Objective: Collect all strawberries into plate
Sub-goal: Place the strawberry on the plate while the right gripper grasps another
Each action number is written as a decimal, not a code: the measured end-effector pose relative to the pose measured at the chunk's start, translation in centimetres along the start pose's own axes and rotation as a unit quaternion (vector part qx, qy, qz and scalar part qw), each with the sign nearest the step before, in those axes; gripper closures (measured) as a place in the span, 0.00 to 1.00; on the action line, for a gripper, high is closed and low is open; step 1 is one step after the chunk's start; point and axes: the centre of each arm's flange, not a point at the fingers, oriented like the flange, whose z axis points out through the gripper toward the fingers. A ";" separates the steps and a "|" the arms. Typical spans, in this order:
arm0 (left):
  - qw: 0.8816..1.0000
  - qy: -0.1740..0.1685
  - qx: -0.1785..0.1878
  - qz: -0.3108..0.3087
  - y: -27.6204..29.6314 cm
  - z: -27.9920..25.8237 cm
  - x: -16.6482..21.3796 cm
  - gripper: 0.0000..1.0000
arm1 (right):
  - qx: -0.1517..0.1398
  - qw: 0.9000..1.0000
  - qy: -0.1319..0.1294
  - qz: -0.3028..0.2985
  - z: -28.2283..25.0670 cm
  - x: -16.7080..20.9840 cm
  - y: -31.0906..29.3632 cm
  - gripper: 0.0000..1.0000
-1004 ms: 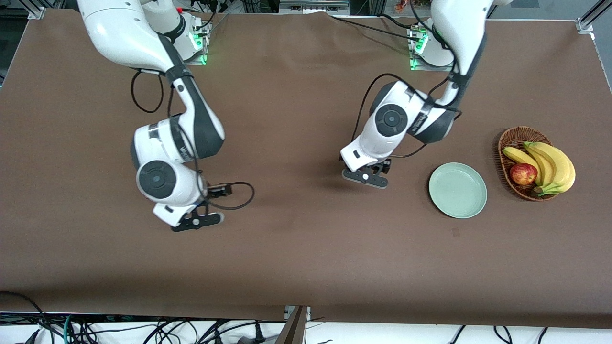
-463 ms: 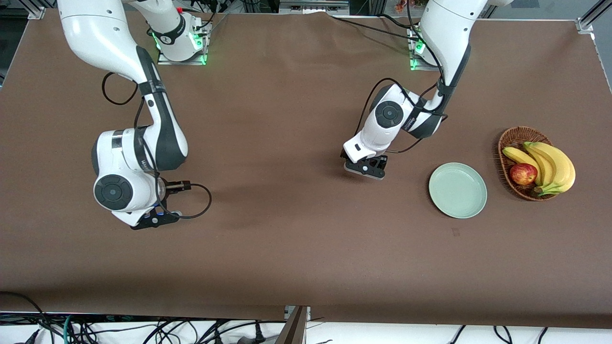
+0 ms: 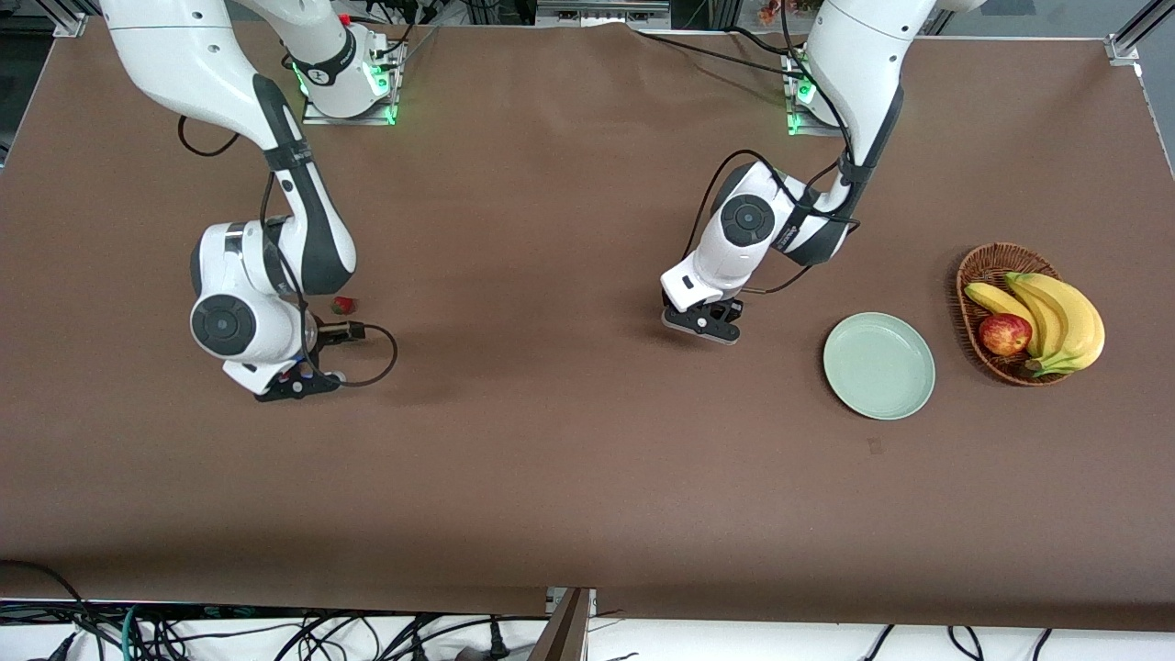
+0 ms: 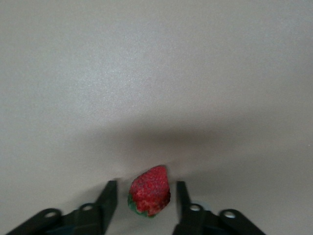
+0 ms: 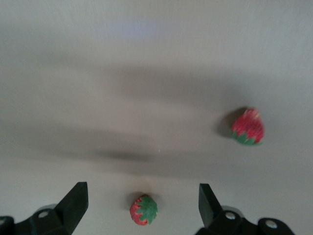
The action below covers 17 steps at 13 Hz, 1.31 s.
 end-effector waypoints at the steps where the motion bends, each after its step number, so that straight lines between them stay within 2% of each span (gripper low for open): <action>1: 1.000 0.003 0.000 0.012 -0.1 -0.1 0.2 0.61 | 0.009 1.000 -0.003 0.006 0.9 -1.0 0.0 0.00; 2: 1.000 0.006 0.001 0.023 -0.5 -0.3 0.4 0.67 | 0.021 1.000 -0.007 0.013 1.6 -1.8 -0.1 0.00; 5: 0.999 0.003 0.006 0.045 -4.1 -1.6 1.6 0.67 | 0.034 0.999 -0.002 0.026 4.0 -3.6 -0.1 0.00; 8: 0.997 -0.046 0.009 0.062 -8.9 -5.9 3.2 0.67 | 0.033 0.999 -0.004 0.029 5.9 -5.0 0.0 0.00; 11: 0.989 -0.085 -0.002 0.121 -16.0 -10.7 5.0 0.67 | 0.034 0.999 -0.006 0.029 6.1 -5.4 0.0 0.05; 13: 0.983 -0.087 -0.013 0.164 -22.2 -12.0 5.2 0.67 | 0.034 0.999 -0.006 0.030 6.1 -5.4 0.0 0.29; 16: 0.972 -0.097 -0.035 0.210 -31.6 -9.7 3.5 0.67 | 0.034 0.999 -0.007 0.030 6.1 -5.5 0.0 0.64; 17: 0.969 -0.102 -0.044 0.221 -33.8 -8.1 3.0 0.67 | 0.034 0.999 -0.007 0.030 6.1 -5.5 0.0 0.68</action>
